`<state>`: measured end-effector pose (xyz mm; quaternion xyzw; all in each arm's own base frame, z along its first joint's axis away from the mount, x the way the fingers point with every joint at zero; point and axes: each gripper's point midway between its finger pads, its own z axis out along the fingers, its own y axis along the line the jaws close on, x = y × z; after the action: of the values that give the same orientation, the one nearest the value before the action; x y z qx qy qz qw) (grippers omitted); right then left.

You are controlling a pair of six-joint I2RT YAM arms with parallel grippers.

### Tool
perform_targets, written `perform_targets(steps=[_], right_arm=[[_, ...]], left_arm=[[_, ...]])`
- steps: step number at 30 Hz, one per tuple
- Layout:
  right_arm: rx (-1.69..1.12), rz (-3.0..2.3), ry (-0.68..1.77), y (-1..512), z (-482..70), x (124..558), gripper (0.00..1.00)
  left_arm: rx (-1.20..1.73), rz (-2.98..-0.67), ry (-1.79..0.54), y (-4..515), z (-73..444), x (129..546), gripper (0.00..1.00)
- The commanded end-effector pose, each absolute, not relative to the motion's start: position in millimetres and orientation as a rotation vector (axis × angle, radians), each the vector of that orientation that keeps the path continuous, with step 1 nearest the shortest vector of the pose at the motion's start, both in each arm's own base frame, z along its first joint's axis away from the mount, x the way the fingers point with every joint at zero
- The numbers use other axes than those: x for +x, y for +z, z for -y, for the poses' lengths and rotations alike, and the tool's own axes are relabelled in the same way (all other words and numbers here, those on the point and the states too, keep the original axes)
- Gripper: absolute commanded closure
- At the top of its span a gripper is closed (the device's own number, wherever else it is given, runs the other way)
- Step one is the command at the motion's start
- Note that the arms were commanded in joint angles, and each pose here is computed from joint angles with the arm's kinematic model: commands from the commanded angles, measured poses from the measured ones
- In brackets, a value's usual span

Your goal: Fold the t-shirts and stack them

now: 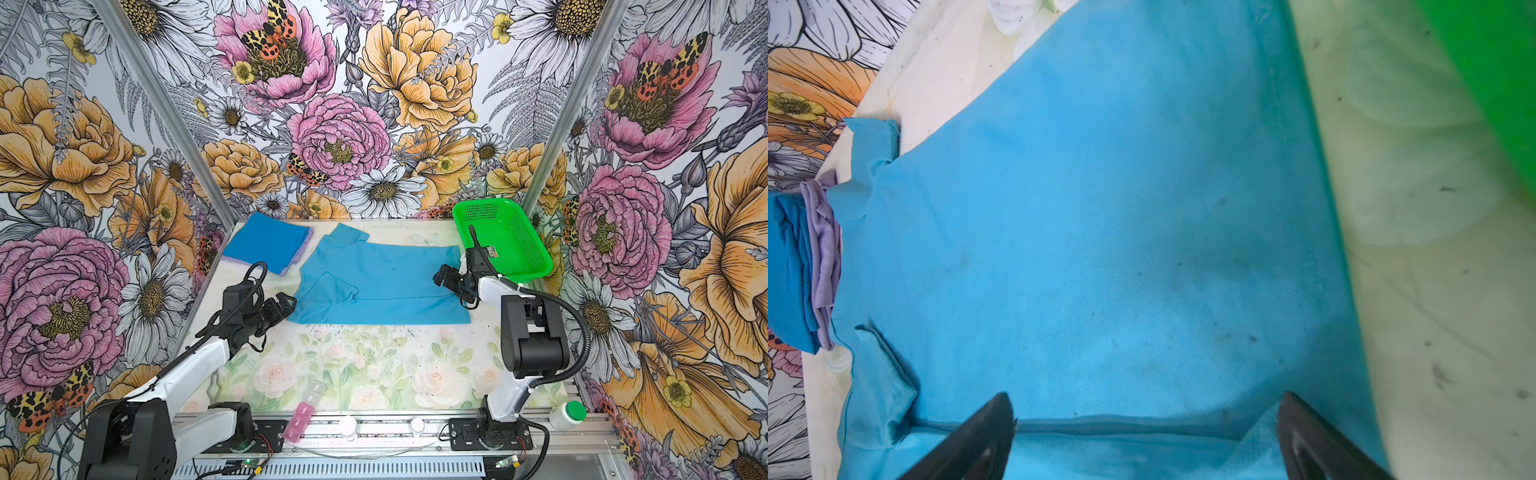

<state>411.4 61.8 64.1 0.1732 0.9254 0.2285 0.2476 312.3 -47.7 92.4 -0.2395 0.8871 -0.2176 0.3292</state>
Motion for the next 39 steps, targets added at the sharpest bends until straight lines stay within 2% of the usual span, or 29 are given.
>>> perform_targets(steps=[1, 5, 9, 14, 19, 23, 27, 29, 35, 39], right_arm=[[0.472, -2.45, 0.589, 87.8, -57.6, 397.7, 0.0], [0.501, -2.476, 0.544, 82.6, -50.4, 362.6, 0.0], [0.55, -2.5, 0.519, 74.8, -41.4, 330.1, 0.02], [0.579, -2.49, 0.506, 80.9, -33.2, 308.3, 0.03], [0.607, -2.509, 0.518, 78.1, -28.8, 297.2, 0.05], [0.629, -2.536, 0.547, 72.1, -29.4, 291.3, 0.1], [0.653, -2.558, 0.532, 63.3, -25.4, 288.7, 0.21], [0.66, -2.569, 0.528, 59.7, -24.4, 289.7, 0.27], [0.652, -2.606, 0.515, 51.9, -23.2, 295.2, 0.49], [0.658, -2.644, 0.487, 40.4, -22.8, 291.4, 0.52]], left_arm=[[-0.611, -2.315, -0.573, 90.7, 47.5, 314.6, 0.08], [-0.638, -2.344, -0.575, 77.8, 48.3, 311.1, 0.16], [-0.646, -2.372, -0.599, 67.2, 53.5, 316.1, 0.2], [-0.674, -2.415, -0.582, 51.0, 57.1, 321.0, 0.28], [-0.704, -2.419, -0.541, 38.6, 55.5, 327.5, 0.5], [-0.73, -2.443, -0.522, 27.9, 54.0, 332.0, 0.64], [-0.737, -2.445, -0.502, 25.1, 52.1, 331.5, 0.92], [-0.741, -2.445, -0.49, 25.5, 49.9, 329.9, 1.0], [-0.72, -2.428, -0.45, 33.8, 43.4, 321.5, 1.0], [-0.699, -2.436, -0.475, 34.9, 46.1, 318.3, 1.0]])
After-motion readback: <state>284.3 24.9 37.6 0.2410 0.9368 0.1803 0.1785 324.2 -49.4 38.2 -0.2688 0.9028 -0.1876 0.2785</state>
